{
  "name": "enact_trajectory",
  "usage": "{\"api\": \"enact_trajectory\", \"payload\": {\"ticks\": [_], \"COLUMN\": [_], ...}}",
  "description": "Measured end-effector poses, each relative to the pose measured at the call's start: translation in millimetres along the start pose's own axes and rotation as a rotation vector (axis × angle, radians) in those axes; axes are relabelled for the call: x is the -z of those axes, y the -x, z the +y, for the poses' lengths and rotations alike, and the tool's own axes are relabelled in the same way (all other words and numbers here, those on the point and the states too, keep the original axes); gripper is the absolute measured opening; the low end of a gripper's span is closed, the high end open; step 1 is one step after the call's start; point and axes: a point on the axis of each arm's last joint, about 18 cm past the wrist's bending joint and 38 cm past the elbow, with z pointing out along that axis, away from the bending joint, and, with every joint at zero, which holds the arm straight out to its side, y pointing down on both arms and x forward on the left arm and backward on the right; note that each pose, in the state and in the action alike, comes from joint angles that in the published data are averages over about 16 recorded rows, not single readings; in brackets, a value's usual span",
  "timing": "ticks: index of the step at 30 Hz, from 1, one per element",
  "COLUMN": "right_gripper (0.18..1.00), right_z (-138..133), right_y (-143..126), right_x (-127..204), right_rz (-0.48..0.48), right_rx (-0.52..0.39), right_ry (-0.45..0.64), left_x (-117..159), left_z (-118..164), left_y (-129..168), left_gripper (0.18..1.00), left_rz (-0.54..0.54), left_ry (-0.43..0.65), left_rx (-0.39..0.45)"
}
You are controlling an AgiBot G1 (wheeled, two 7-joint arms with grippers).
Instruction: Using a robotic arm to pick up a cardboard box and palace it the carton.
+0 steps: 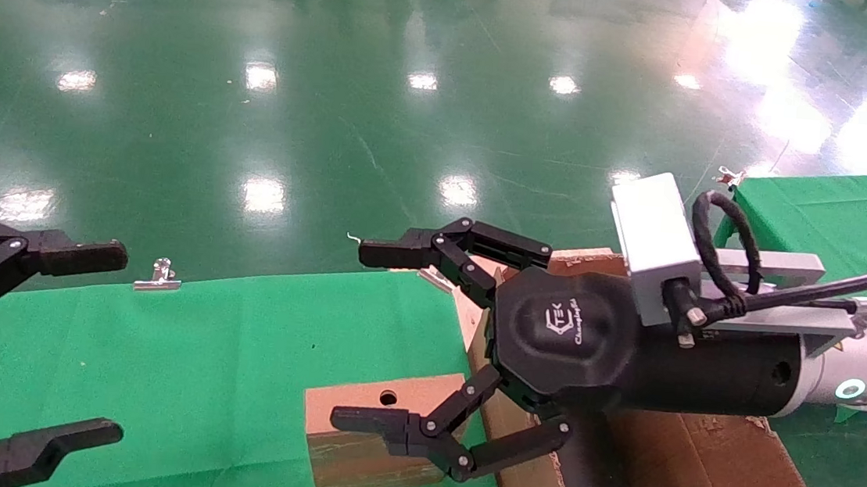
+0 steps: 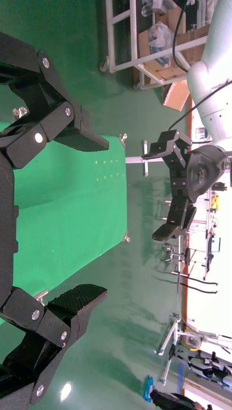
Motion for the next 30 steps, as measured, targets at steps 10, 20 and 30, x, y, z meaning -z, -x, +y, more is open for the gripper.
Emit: {"api": "enact_trajectory", "payload": {"ticks": [10, 20, 30], "right_gripper": [1.0, 1.0, 1.0], "right_z": [0.0, 0.0, 0.0], "right_y": [0.0, 0.0, 0.0], "right_x": [0.0, 0.0, 0.0], "right_rz": [0.0, 0.0, 0.0], "right_rx": [0.0, 0.0, 0.0], "right_ry": [0.0, 0.0, 0.0], "left_x": [0.0, 0.0, 0.0], "left_z": [0.0, 0.0, 0.0], "left_y": [0.0, 0.0, 0.0], "left_gripper": [1.0, 1.0, 0.999], "left_rz": [0.0, 0.0, 0.0], "left_ry": [0.0, 0.0, 0.0], "left_rx": [0.0, 0.0, 0.0]}}
